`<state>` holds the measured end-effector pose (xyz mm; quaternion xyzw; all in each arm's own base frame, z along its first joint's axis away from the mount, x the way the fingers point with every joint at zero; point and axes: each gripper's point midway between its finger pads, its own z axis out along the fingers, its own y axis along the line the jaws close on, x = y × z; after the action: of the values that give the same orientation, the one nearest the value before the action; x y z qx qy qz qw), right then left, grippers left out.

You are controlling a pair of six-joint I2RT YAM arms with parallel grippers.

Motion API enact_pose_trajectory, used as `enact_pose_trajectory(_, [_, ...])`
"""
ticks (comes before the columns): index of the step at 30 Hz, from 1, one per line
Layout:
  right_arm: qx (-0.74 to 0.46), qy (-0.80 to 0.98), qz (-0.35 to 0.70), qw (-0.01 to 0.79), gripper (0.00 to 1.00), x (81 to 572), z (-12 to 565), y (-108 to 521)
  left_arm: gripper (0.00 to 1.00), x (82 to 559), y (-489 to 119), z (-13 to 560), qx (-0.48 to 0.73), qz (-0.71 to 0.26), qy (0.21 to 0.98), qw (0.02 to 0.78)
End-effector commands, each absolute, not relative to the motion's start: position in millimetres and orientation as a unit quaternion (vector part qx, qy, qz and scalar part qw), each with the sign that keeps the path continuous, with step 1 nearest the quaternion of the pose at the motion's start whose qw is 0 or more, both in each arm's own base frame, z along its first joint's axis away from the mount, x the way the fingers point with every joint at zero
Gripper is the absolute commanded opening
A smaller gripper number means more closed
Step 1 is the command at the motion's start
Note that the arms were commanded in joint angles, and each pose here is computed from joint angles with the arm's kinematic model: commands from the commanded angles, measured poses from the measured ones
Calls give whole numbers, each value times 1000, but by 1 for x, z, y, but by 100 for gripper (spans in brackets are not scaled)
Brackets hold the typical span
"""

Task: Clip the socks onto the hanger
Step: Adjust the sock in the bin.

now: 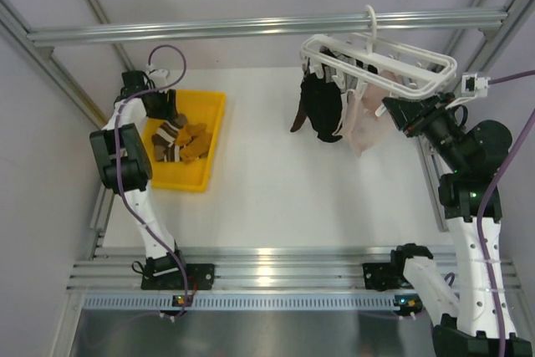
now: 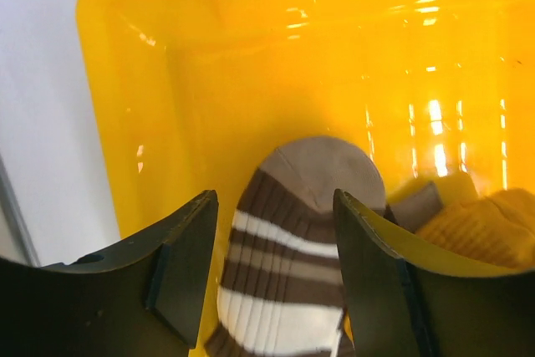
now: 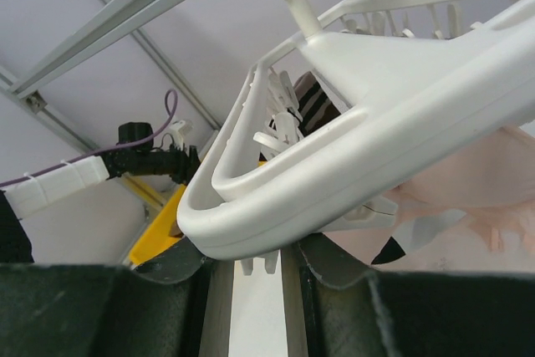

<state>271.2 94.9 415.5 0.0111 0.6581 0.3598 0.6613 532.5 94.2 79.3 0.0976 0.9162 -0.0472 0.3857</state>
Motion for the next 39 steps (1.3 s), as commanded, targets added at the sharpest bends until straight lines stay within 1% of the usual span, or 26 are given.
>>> enact_pose_trajectory(1, [8, 678, 358, 642, 0, 276, 397, 95, 63, 559, 93, 93, 111, -49, 900, 418])
enact_pose_trajectory(4, [9, 680, 356, 641, 0, 277, 395, 95, 64, 564, 84, 87, 119, -73, 903, 407])
enact_pose_trajectory(5, [9, 681, 354, 641, 0, 277, 394, 94, 64, 560, 81, 79, 116, -82, 909, 391])
enact_pose_trajectory(7, [7, 681, 351, 643, 0, 276, 395, 94, 64, 557, 81, 79, 117, -84, 910, 388])
enact_pose_trajectory(8, [7, 681, 350, 644, 0, 276, 395, 93, 64, 555, 77, 90, 126, -91, 904, 397])
enact_pose_trajectory(10, [6, 681, 349, 644, 0, 275, 395, 93, 65, 540, 70, 88, 139, -108, 904, 390])
enact_pose_trajectory(11, [5, 682, 350, 643, 0, 275, 395, 94, 65, 535, 63, 99, 165, -112, 896, 396])
enact_pose_trajectory(12, [6, 682, 349, 642, 0, 275, 394, 93, 65, 521, 54, 94, 176, -133, 898, 380])
enact_pose_trajectory(14, [4, 682, 350, 642, 0, 275, 395, 94, 66, 513, 51, 105, 190, -136, 894, 383])
enact_pose_trajectory(17, [2, 681, 350, 643, 0, 274, 397, 94, 67, 490, 42, 109, 223, -154, 890, 367])
enact_pose_trajectory(19, [0, 679, 349, 645, 0, 273, 399, 94, 67, 468, 31, 104, 241, -183, 891, 339])
enact_pose_trajectory(24, [-2, 681, 348, 644, 0, 273, 399, 94, 66, 438, 25, 94, 270, -203, 893, 298])
enact_pose_trajectory(28, [-2, 682, 348, 643, 0, 273, 399, 94, 66, 428, 22, 89, 280, -210, 890, 292])
enact_pose_trajectory(33, [-2, 683, 347, 642, 0, 275, 398, 94, 71, 424, 20, 77, 294, -210, 888, 283])
enact_pose_trajectory(37, [-3, 685, 346, 641, 0, 277, 397, 93, 72, 420, 16, 70, 321, -208, 880, 281])
enact_pose_trajectory(39, [-3, 686, 345, 641, 0, 278, 397, 93, 70, 419, 16, 66, 328, -199, 881, 278])
